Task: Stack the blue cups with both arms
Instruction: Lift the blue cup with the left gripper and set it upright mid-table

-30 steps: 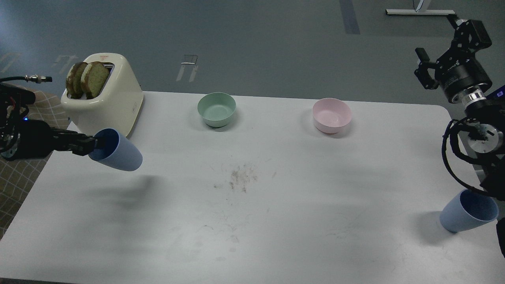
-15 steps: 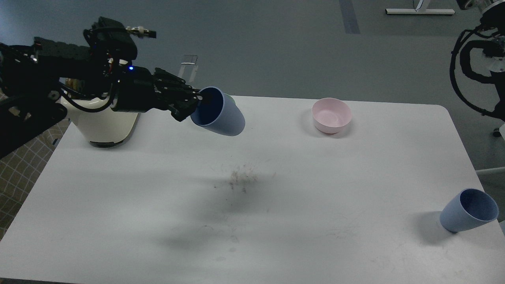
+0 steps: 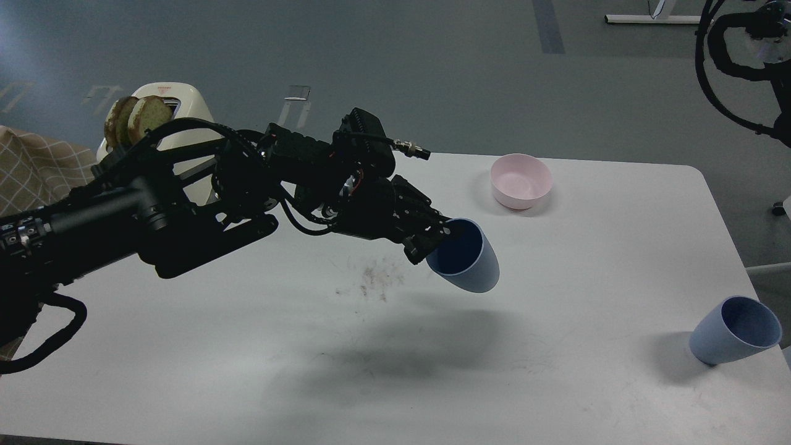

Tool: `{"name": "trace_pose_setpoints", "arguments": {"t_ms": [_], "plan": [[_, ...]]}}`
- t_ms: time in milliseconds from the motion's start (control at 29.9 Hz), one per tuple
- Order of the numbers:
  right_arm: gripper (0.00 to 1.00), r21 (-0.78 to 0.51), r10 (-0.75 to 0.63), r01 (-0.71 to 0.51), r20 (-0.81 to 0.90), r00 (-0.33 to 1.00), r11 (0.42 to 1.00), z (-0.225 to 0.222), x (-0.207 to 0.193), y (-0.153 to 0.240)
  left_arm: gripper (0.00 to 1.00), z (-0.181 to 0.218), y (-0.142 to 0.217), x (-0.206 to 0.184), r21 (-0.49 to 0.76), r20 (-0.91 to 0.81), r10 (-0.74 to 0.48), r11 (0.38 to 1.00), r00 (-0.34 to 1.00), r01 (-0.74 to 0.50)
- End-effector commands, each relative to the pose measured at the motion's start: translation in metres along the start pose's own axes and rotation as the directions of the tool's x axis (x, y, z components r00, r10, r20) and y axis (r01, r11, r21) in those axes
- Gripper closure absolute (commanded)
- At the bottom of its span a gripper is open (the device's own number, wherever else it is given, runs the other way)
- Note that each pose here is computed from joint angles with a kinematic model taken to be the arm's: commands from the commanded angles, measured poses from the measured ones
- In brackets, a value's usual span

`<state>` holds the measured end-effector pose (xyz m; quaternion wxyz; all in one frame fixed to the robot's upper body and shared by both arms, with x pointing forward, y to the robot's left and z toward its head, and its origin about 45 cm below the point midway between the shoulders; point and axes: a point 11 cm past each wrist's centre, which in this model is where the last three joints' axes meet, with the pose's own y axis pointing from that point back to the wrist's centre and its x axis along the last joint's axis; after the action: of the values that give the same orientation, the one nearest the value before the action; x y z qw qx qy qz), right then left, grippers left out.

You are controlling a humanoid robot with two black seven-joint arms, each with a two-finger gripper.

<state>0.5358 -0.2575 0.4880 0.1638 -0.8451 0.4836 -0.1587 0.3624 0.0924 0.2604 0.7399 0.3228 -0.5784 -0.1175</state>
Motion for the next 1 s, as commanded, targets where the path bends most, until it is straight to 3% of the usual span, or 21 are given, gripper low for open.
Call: {"name": "trace_pose_setpoints", "arguments": {"t_ms": [0,167,971], "plan": [[0.0,-0.004,-0.004,0.004,0.005,1.0,1.0,0.003,-0.003,0.0,1.0,-0.002,-0.008,-0.006,0.003,0.026,-0.065,0.998,0.998,0.065],[0.0,-0.014,-0.023,0.023,0.026,0.999,1.0,0.014,-0.016,-0.004,1.0,-0.01,-0.013,-0.025,0.023,0.04,-0.174,0.985,0.984,0.173],[0.0,-0.027,-0.026,0.028,0.042,0.999,0.999,0.024,-0.021,-0.002,1.0,-0.019,-0.013,-0.05,0.029,0.012,-0.242,0.97,0.97,0.242]]}}
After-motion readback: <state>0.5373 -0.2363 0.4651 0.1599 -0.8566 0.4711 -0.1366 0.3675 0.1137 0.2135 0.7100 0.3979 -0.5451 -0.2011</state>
